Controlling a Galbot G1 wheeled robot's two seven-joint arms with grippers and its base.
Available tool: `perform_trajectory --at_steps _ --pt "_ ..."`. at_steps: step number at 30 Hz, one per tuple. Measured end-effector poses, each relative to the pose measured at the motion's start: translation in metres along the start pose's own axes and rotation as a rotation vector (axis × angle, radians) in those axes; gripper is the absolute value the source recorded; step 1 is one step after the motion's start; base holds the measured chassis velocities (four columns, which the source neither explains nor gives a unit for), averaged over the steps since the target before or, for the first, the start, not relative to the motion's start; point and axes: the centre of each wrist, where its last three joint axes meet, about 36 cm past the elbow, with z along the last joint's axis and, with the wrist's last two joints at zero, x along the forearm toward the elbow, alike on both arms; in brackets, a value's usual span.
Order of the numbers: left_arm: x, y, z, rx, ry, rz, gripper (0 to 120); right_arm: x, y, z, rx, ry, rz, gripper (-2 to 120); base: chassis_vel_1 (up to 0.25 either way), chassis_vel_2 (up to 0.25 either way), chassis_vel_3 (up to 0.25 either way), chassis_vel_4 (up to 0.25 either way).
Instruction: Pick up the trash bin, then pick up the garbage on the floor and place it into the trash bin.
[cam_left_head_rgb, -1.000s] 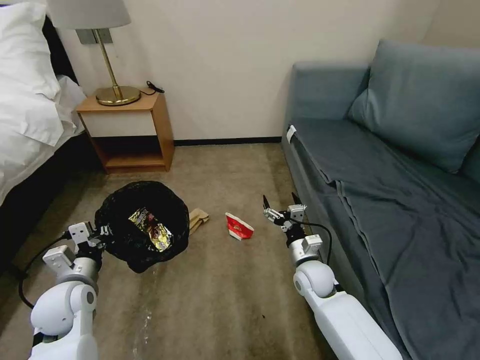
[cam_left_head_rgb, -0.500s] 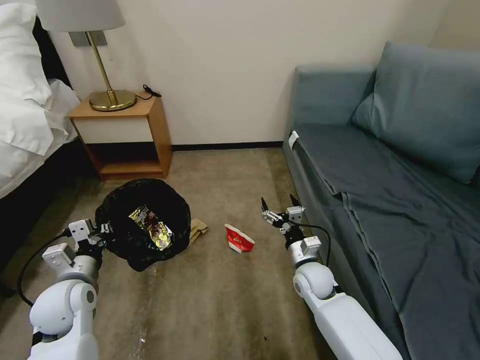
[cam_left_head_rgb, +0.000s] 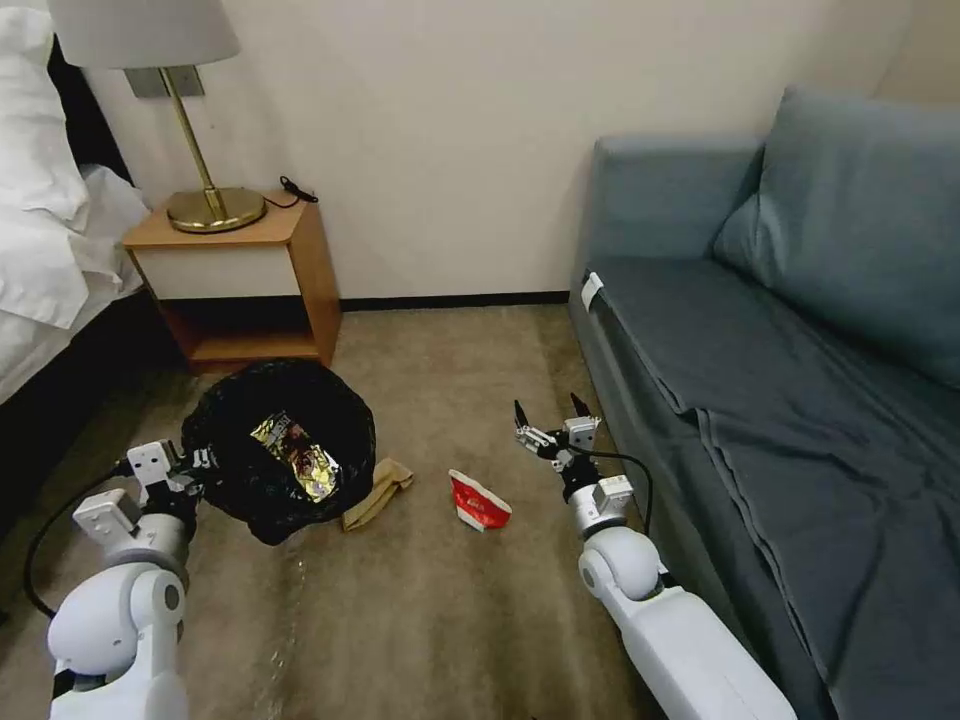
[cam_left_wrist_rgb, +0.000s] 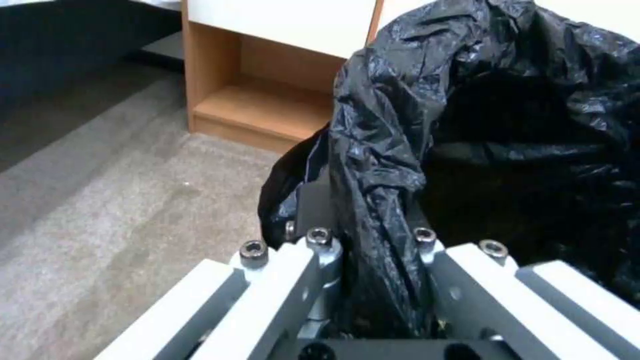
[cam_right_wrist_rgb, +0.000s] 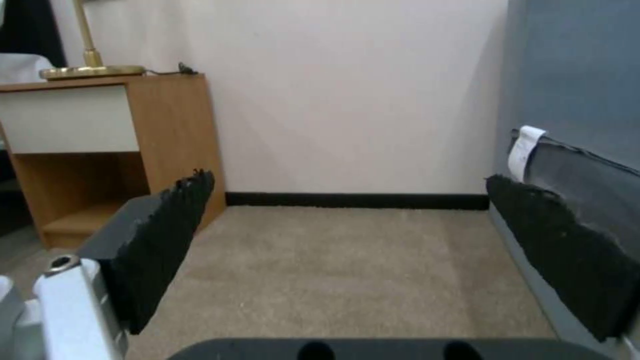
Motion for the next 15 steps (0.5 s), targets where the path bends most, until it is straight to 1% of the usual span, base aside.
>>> perform_trajectory --at_steps 15 --pt "0.0025 0.0021 0.0011 0.002 0.003 -0.003 4 0.0039 -0.0027 0.0039 0.017 0.003 -0.017 100 -0.107 0.107 0.105 -0.112"
